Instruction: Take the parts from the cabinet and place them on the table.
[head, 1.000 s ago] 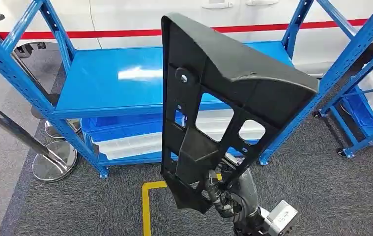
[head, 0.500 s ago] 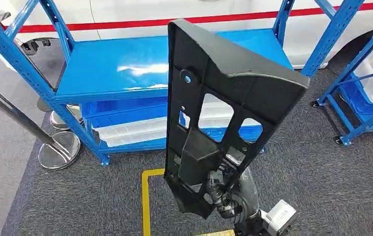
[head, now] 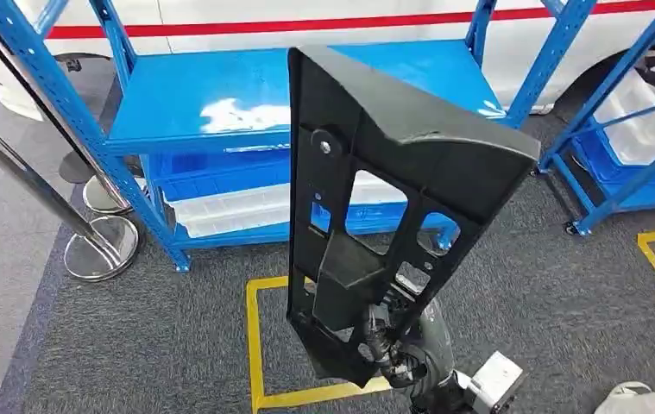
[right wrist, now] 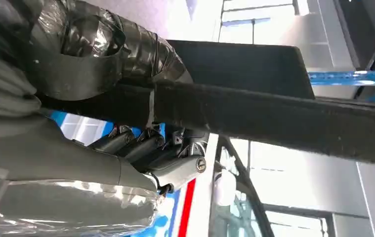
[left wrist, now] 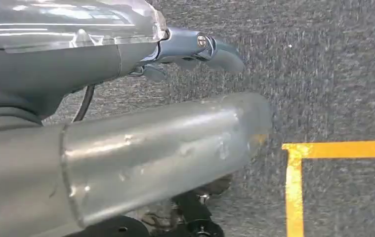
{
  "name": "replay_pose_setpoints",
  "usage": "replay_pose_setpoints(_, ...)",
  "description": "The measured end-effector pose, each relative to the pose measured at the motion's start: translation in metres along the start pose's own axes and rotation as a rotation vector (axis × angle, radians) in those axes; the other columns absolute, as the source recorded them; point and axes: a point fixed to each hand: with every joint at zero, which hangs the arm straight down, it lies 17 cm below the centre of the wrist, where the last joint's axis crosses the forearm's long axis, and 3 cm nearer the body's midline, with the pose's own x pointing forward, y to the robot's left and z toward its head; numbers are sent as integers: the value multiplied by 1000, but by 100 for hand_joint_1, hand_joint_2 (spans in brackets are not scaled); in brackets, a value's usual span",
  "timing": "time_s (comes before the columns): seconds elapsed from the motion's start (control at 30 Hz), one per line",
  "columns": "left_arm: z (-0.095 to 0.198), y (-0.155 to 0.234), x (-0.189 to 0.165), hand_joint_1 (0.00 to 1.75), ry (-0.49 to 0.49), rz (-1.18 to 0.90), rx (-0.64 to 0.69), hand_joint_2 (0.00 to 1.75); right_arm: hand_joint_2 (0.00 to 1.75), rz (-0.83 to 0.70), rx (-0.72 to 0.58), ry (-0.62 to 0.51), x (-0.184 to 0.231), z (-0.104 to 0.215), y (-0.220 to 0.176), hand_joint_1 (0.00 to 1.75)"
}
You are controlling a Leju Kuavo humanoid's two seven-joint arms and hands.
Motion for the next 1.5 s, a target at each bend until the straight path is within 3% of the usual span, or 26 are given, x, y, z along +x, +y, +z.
replay_pose_setpoints(0.37,2,4,-7,0,14,4,15,0,175,-22,-32,7,-2,9,-6,175)
replay_pose_setpoints(0.93,6,4,-18,0,46,35,31,0,175,76,-166,14,8,41,-57,175)
replay_pose_setpoints(1.5,12,-7,-28,0,67,3,2,0,175,58,-180,-7,15,46,-58,175)
